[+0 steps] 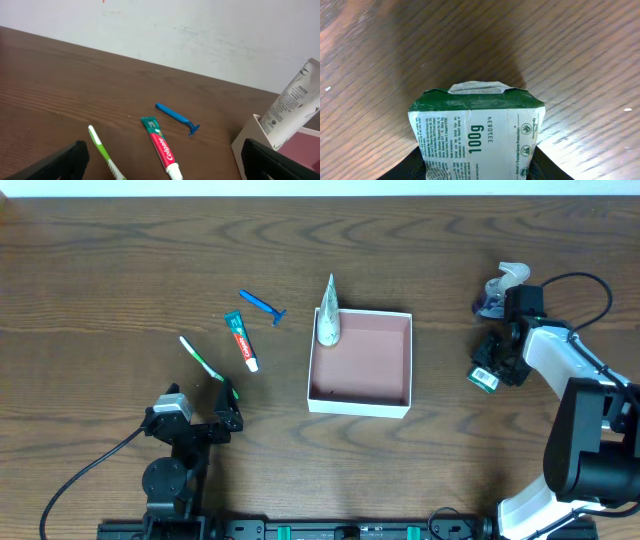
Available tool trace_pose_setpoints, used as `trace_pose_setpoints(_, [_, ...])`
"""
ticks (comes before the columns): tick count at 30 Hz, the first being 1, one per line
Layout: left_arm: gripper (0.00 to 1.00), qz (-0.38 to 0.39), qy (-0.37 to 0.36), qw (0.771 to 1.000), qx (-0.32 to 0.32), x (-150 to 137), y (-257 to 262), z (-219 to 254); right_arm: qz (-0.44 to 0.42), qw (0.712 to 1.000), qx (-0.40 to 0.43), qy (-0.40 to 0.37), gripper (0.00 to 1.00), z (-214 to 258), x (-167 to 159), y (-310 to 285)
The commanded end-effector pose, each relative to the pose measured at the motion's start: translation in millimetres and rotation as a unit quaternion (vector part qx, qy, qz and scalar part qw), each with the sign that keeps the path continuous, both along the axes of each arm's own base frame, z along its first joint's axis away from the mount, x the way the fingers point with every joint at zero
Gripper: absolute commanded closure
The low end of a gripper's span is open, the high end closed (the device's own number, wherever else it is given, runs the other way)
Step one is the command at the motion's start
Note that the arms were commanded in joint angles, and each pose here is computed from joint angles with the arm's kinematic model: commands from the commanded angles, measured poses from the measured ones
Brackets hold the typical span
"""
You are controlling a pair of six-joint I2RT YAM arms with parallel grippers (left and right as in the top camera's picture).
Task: Pack container
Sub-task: 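Grasp the green-white soap packet with the right gripper and lift, then move the soap packet into the box and release it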
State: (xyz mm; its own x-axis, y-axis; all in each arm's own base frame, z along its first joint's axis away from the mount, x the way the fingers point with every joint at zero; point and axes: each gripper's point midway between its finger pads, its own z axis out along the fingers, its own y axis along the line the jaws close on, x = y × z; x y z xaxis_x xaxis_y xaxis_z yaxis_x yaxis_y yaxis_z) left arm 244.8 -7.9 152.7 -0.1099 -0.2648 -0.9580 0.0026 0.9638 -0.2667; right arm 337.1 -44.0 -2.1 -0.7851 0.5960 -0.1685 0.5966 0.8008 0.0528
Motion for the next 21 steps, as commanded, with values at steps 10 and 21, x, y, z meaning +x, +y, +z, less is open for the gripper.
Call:
trace_pose_setpoints(10, [0.02,-0.002,0.023,1.000,0.009,-1,0,-16,0.129,0.963,0.156,-0.178,0.59,114,20,68])
trace_pose_setpoints(21, [0.02,-0.002,0.023,1.000,0.009,-1,0,-16,0.229,0.870,0.246,-0.359,0.57,251,-6,135])
